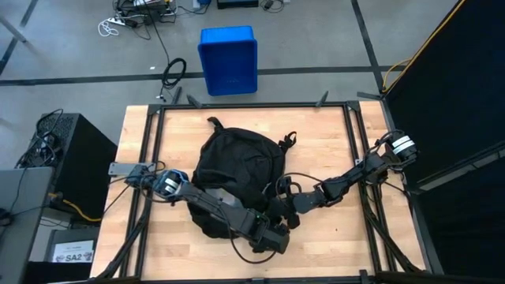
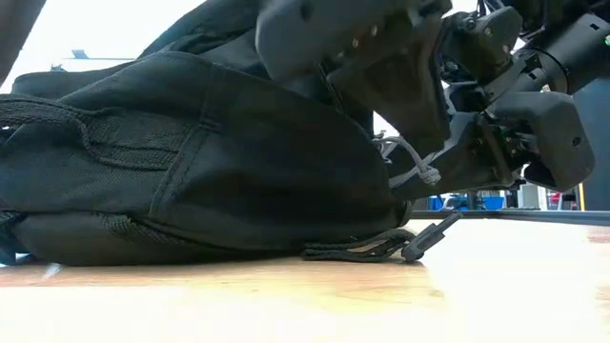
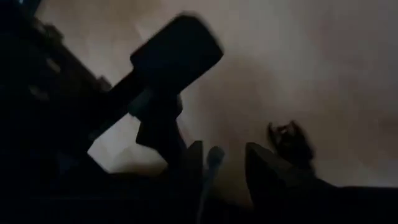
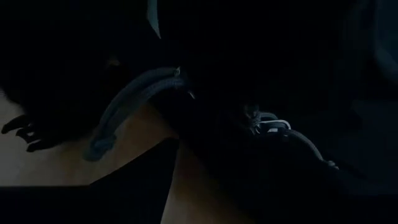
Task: Unpack backpack
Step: Close the black backpack
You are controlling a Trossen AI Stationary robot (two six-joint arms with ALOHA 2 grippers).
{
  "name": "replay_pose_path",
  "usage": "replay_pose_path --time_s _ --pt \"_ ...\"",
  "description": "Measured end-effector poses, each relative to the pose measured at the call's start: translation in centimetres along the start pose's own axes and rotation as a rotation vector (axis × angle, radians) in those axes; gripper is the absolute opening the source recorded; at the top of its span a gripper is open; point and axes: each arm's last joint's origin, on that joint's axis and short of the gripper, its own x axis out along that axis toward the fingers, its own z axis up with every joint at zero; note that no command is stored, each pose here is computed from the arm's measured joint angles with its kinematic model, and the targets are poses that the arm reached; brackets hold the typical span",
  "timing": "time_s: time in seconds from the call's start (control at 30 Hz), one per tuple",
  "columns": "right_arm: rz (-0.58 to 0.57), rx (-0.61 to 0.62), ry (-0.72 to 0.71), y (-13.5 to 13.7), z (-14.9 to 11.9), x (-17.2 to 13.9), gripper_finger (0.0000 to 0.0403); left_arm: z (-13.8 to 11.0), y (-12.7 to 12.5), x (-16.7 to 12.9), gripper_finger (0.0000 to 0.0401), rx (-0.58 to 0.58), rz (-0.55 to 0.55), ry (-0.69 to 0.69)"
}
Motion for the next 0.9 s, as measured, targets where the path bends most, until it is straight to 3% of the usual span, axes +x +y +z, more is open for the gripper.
replay_pose_path --time_s 0.27,0.47,0.6,0.77,0.9 --pt "0.003 0.003 0.002 0.0 0.0 0.0 0.021 -0.7 0.5 1.0 0.0187 -0.002 0.041 0.044" --pt "0.001 -0.003 0.025 0.0 -0.4 0.1 0.0218 -1.8 0.2 2.4 0.0196 0.009 0.042 0.089" --pt "-0.005 0.018 0.037 -0.3 -0.5 0.2 0.0225 -1.7 0.2 2.6 0.0156 -0.02 0.074 0.08" --pt "-0.006 0.027 0.069 -0.4 -0.8 0.2 0.0225 -1.8 0.3 2.8 0.0029 -0.04 0.064 0.09" --pt "-0.026 0.025 0.088 -0.5 -1.0 0.2 0.0216 -2.0 0.4 2.8 0.0004 -0.077 0.058 0.103"
